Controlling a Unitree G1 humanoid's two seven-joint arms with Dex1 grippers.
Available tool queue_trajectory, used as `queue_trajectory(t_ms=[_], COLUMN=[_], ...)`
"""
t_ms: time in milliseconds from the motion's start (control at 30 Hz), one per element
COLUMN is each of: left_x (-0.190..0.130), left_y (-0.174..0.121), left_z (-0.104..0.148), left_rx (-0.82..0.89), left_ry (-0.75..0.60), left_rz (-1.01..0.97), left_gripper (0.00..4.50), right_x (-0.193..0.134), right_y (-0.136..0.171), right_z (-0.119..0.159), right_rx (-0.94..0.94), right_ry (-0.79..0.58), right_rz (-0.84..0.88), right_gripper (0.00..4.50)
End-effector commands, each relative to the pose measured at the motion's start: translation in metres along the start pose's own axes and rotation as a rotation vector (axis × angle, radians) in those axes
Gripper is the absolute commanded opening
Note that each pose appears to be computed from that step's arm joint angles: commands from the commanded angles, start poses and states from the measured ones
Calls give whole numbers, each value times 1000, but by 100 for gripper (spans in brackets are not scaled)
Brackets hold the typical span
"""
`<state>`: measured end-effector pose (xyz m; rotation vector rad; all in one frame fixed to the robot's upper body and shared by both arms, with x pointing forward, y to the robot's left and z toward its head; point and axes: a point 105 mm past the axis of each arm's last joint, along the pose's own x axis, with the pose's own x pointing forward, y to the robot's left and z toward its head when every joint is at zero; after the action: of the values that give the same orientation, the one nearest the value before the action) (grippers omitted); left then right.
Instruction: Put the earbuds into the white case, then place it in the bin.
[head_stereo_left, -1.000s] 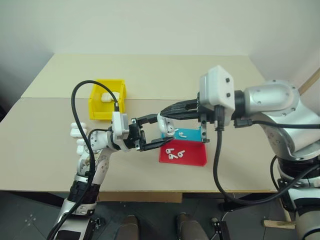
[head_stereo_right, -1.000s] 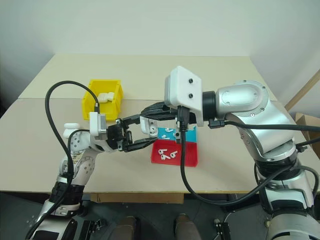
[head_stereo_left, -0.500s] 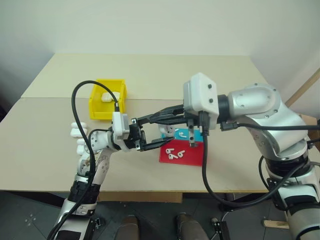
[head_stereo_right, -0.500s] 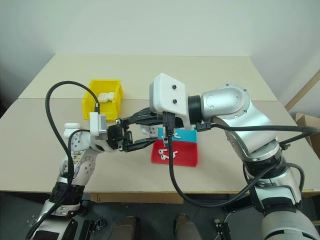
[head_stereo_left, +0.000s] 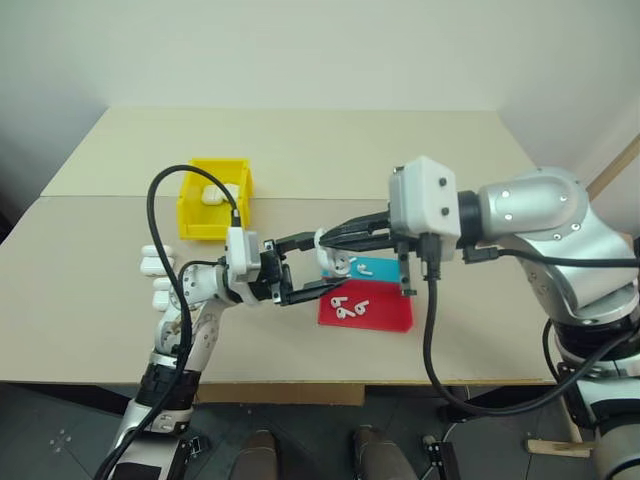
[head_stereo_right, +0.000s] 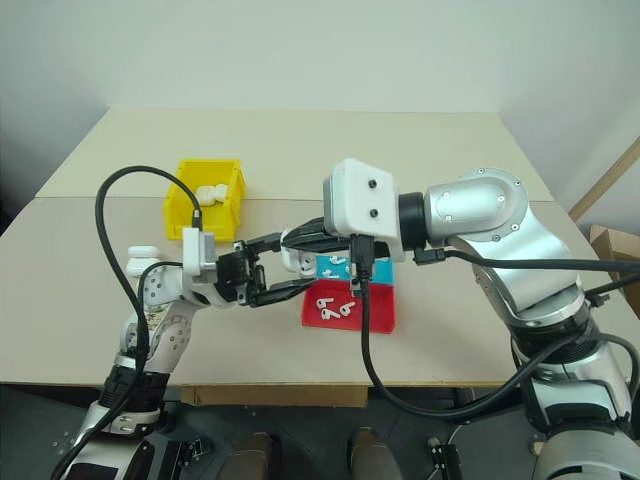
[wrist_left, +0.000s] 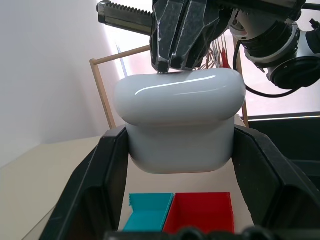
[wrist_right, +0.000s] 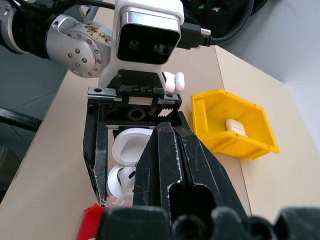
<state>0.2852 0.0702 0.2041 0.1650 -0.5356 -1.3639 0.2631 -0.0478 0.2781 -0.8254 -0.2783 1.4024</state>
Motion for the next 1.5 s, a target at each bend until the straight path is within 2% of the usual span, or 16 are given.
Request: queue_trajectory(t_ms=[33, 200, 433, 933, 1500], left_x=[5, 5, 8, 8, 6], left_y=[3, 4, 4, 4, 6], left_z=[20, 17, 12, 10, 14], left_rx=[75, 68, 64, 75, 85], left_ry=[-58, -41, -20, -9, -28], left_rz=[-14, -23, -39, -37, -31], left_gripper=[280, 280, 280, 280, 280], right_x=[-9, -17, -1, 22, 7], right_y=[-4, -13, -23, -20, -24], right_z=[0, 22, 34, 30, 1], right_rx=[-37, -189, -294, -433, -483], right_ry=[18, -22, 2, 15, 149], right_rz=[-26, 4, 126, 287, 292], right_gripper=[1, 1, 1, 1, 1])
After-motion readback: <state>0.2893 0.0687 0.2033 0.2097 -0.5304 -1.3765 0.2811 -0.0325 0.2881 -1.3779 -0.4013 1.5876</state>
